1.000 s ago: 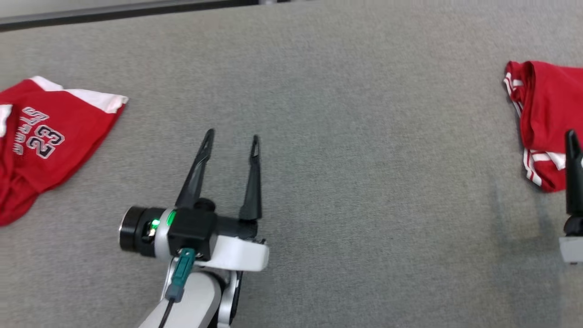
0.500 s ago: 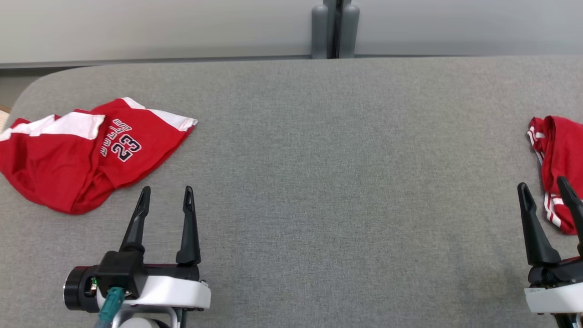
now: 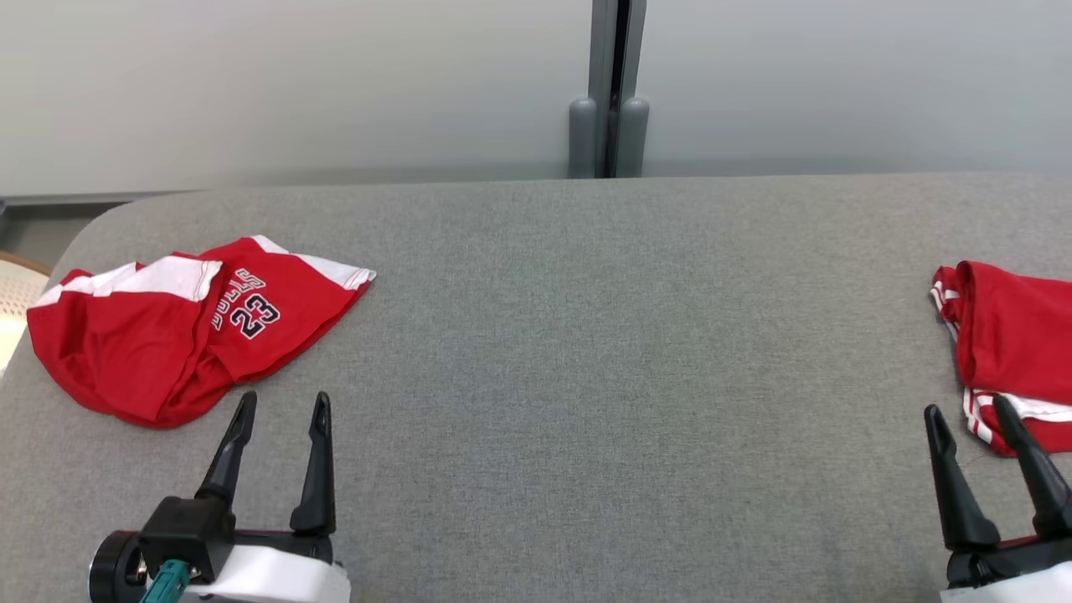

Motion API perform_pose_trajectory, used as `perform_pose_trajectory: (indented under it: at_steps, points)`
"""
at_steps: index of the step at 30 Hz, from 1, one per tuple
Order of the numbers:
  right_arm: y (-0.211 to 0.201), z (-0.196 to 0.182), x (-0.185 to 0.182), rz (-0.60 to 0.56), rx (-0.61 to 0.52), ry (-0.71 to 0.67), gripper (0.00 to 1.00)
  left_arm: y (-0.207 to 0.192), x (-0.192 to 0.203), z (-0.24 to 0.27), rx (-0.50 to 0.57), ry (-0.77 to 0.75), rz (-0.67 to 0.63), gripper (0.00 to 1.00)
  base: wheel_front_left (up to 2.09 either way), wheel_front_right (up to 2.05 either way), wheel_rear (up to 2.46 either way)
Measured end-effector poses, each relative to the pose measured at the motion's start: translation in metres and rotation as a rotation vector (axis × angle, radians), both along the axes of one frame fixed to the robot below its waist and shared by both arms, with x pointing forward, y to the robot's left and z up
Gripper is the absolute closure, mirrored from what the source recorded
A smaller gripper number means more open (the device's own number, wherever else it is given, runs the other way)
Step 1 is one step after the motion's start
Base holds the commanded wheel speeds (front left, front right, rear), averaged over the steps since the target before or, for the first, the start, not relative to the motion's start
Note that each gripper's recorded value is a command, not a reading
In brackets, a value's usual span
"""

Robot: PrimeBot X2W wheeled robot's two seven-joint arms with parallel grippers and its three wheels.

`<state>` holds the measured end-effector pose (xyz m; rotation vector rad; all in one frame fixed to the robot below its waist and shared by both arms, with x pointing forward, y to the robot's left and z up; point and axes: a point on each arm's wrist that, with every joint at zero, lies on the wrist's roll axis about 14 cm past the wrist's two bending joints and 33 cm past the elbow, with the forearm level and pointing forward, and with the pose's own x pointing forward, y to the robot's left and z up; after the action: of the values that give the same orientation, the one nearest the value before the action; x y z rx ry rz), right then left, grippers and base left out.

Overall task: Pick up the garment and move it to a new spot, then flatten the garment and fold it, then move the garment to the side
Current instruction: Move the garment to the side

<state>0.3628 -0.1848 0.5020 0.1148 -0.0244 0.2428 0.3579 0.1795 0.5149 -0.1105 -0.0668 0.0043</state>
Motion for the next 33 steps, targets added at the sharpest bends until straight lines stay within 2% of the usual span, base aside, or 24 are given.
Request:
perform_pose_trajectory:
  at_steps: [11, 33]
  points:
    - [-0.003, 0.002, -0.020, -0.048, 0.013, -0.001, 0.00, 0.007, -0.017, -0.006, 0.009, 0.025, -0.007, 0.00, 0.00, 0.00, 0.00]
    - [-0.005, 0.005, -0.020, -0.073, 0.011, 0.006, 0.00, 0.008, -0.020, -0.010, -0.005, 0.045, 0.001, 0.00, 0.00, 0.00, 0.00]
